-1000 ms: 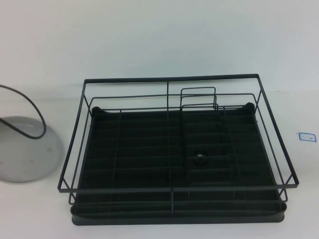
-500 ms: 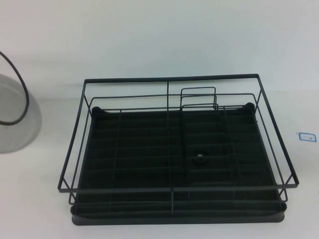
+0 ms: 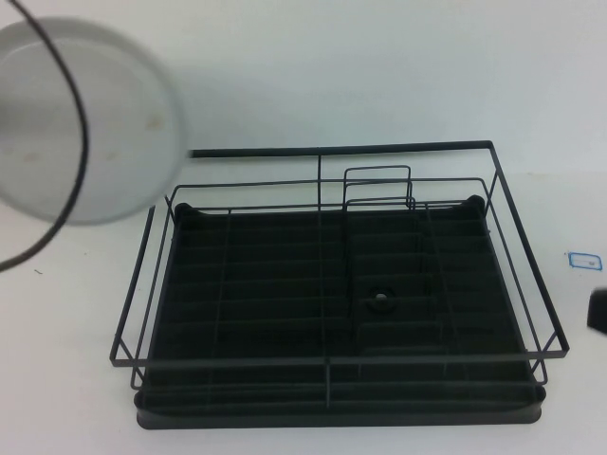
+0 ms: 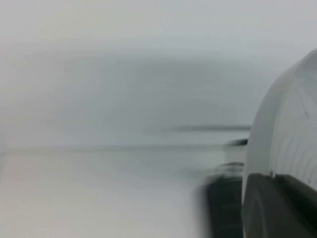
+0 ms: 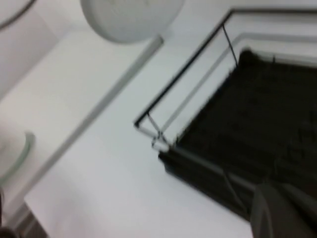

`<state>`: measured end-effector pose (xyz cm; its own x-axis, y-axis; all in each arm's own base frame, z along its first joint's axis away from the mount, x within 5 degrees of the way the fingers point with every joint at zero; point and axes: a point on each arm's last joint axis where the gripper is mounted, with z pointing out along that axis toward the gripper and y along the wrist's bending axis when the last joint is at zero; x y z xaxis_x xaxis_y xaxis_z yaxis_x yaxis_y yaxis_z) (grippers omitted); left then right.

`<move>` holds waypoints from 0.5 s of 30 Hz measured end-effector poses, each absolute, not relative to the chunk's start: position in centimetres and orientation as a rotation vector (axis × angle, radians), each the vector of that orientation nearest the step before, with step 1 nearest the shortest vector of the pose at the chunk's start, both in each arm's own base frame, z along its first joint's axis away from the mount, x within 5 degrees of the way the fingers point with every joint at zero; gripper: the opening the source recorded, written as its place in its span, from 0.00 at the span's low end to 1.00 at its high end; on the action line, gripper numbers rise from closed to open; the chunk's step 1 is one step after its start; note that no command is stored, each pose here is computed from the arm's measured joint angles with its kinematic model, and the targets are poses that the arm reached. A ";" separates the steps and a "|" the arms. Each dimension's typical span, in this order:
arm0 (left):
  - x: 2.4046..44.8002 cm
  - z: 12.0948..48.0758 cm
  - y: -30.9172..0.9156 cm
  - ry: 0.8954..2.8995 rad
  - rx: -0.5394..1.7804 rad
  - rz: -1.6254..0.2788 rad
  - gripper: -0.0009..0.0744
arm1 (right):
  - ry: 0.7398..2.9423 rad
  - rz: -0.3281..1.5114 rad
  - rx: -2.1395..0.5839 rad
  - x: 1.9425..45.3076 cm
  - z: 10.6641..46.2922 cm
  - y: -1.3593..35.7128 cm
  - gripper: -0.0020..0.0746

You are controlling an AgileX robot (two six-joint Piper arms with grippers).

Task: Place plate on rack
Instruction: Hand over the plate

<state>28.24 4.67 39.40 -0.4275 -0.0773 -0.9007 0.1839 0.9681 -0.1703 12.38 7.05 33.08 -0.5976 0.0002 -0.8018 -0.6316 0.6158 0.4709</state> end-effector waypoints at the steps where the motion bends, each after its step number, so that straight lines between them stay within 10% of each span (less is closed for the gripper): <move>1: 28.2 39.6 4.1 1.969 0.107 -0.366 0.01 | 1.997 0.994 -0.488 12.5 33.3 7.1 0.05; 7: 28.4 39.7 1.0 1.935 0.248 -0.562 0.01 | 1.877 1.036 -0.503 13.9 34.4 7.4 0.12; 15: 29.5 37.7 -4.1 1.988 0.457 -0.704 0.01 | 1.786 1.183 -0.475 17.3 35.5 7.8 0.57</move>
<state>29.54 -4.12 37.74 -0.4842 0.0319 -0.8744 0.5749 0.7649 -0.2904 17.34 7.83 35.55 -0.5096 0.1585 -0.8457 -0.7167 0.4658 0.5191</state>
